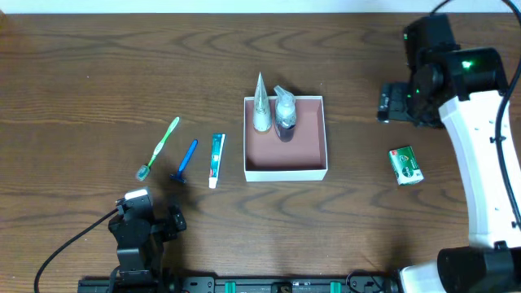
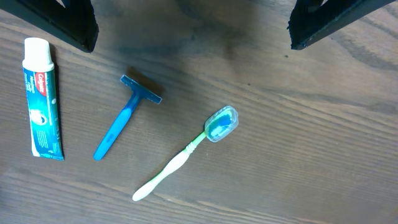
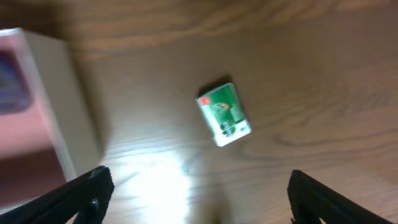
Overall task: Pack container
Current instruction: 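Reach the right gripper down and grasp the green Dettol soap bar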
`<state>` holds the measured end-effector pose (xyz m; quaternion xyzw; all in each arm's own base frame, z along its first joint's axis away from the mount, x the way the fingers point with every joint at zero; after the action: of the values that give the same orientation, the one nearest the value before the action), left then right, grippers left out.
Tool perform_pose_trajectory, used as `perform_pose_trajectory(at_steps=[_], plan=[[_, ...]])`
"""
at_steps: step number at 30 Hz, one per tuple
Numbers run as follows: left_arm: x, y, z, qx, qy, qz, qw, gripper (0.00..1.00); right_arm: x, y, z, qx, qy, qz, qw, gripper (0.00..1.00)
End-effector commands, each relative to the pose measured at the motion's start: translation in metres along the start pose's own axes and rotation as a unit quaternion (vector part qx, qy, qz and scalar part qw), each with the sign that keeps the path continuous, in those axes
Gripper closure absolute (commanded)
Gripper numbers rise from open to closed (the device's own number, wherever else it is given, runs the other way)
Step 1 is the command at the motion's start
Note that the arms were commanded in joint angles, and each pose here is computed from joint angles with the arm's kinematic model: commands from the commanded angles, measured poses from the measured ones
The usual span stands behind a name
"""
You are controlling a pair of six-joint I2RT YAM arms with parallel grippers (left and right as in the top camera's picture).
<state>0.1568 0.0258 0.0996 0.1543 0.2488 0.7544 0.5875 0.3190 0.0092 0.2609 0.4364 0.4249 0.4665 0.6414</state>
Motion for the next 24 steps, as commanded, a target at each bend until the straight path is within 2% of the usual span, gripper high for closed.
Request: perform_pose_trajectory(at_steps=[1, 7, 12, 15, 24], plan=[[0.002, -0.002, -0.002, 0.0, 0.006, 0.005, 1.0, 0.02, -0.016, -0.043, -0.01, 0.048, 0.028, -0.021, 0.998, 0.06], [0.002, -0.002, -0.002, 0.0, 0.006, 0.005, 1.0, 0.02, -0.04, -0.113, -0.036, 0.092, 0.027, -0.021, 0.995, 0.05], [0.002, -0.002, -0.002, 0.0, 0.006, 0.005, 1.0, 0.02, -0.054, -0.157, -0.053, 0.094, 0.011, 0.002, 0.996, 0.05], [0.002, -0.002, -0.002, 0.0, 0.006, 0.005, 1.0, 0.02, -0.046, -0.174, -0.049, 0.065, -0.002, 0.058, 0.996, 0.14], [0.002, -0.002, -0.002, 0.0, 0.006, 0.005, 1.0, 0.02, -0.042, -0.206, -0.063, 0.064, -0.006, 0.073, 0.995, 0.12]])
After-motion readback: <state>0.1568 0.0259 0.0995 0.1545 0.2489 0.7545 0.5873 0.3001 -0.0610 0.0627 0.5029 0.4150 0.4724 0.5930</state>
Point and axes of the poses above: each gripper's point midway between its finger pads, its own y axis back along the fingers, its own x axis along the line the jaws close on, z = x × y, the point moved 4 cm from there along y, back along the fingers, and after that the axes turned 2 degrees about y, right-handed, at the moved point
